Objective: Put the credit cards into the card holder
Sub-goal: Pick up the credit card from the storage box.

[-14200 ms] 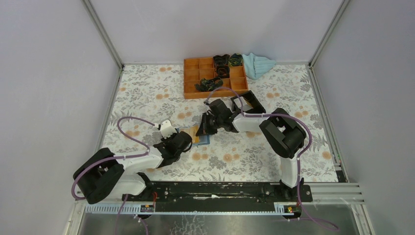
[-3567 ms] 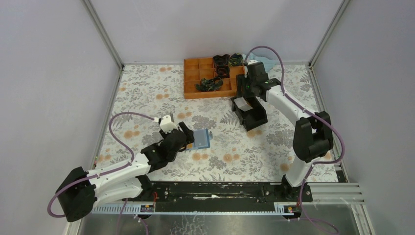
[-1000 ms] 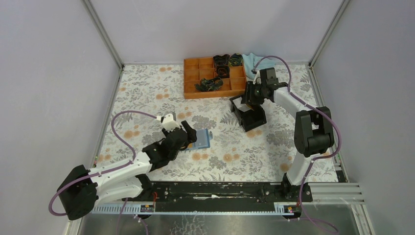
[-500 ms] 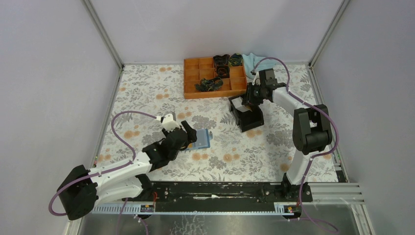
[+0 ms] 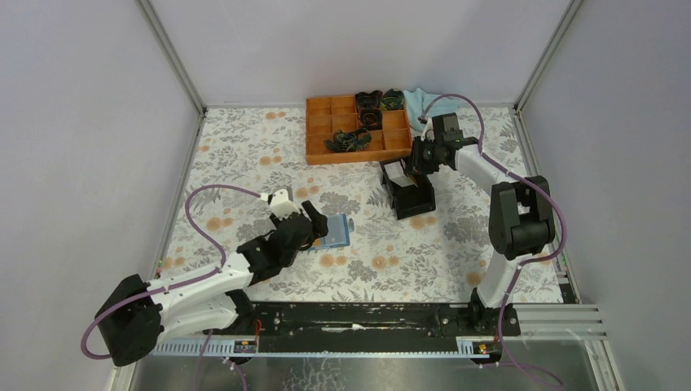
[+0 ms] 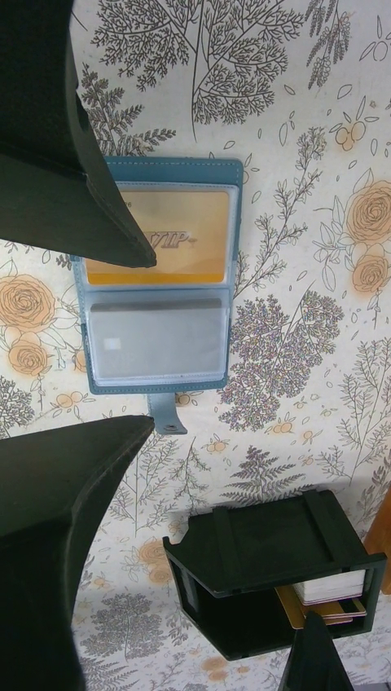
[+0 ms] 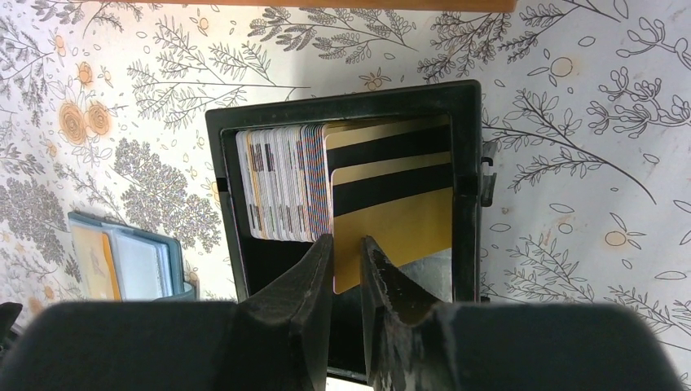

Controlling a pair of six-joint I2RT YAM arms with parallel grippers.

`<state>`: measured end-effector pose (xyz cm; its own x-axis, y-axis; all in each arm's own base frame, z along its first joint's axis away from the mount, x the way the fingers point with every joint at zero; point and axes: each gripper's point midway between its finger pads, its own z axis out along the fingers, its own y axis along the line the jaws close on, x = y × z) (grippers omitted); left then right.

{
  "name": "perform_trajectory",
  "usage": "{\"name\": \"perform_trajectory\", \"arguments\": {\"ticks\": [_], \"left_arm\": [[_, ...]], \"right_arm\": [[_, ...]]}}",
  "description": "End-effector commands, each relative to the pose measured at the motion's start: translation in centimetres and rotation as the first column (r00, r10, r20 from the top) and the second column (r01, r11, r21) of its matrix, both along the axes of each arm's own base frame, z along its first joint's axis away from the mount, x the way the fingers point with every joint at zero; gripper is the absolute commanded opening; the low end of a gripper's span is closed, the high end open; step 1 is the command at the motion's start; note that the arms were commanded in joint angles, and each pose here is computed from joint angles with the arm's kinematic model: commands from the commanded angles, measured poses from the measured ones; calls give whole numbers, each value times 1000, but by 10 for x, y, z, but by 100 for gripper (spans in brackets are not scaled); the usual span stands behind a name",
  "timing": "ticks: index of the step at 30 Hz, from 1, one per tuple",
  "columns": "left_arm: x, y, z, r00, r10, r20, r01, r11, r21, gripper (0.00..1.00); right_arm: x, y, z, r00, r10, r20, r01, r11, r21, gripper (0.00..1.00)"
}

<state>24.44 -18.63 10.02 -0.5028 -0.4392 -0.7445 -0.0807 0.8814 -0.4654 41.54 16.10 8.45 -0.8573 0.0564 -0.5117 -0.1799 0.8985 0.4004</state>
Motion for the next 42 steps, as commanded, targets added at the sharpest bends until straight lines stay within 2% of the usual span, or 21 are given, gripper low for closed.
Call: {"name": "perform_trajectory", "arguments": {"ticks": [1, 16, 27, 34, 42], "left_arm": [[4, -9, 16, 999, -1, 40, 3, 999, -54, 75], [4, -10, 14, 999, -1, 35, 3, 999, -53, 75], [3, -10, 15, 999, -1, 38, 3, 998, -58, 75], [4, -12, 16, 999, -4, 37, 7, 998, -57, 75], [4, -13, 16, 999, -6, 36, 9, 998, -60, 75]], "right_arm": [[-1, 6, 30, 998, 5, 55, -7, 999, 37, 23], [-3, 8, 31, 999, 5, 49, -7, 998, 55, 28], [-6, 0, 20, 1000, -1, 31, 1, 1000, 5, 22], [-12, 2, 30, 998, 11, 59, -12, 1000, 17, 42], [-15, 0, 15, 999, 24, 27, -23, 999, -34, 43]]}}
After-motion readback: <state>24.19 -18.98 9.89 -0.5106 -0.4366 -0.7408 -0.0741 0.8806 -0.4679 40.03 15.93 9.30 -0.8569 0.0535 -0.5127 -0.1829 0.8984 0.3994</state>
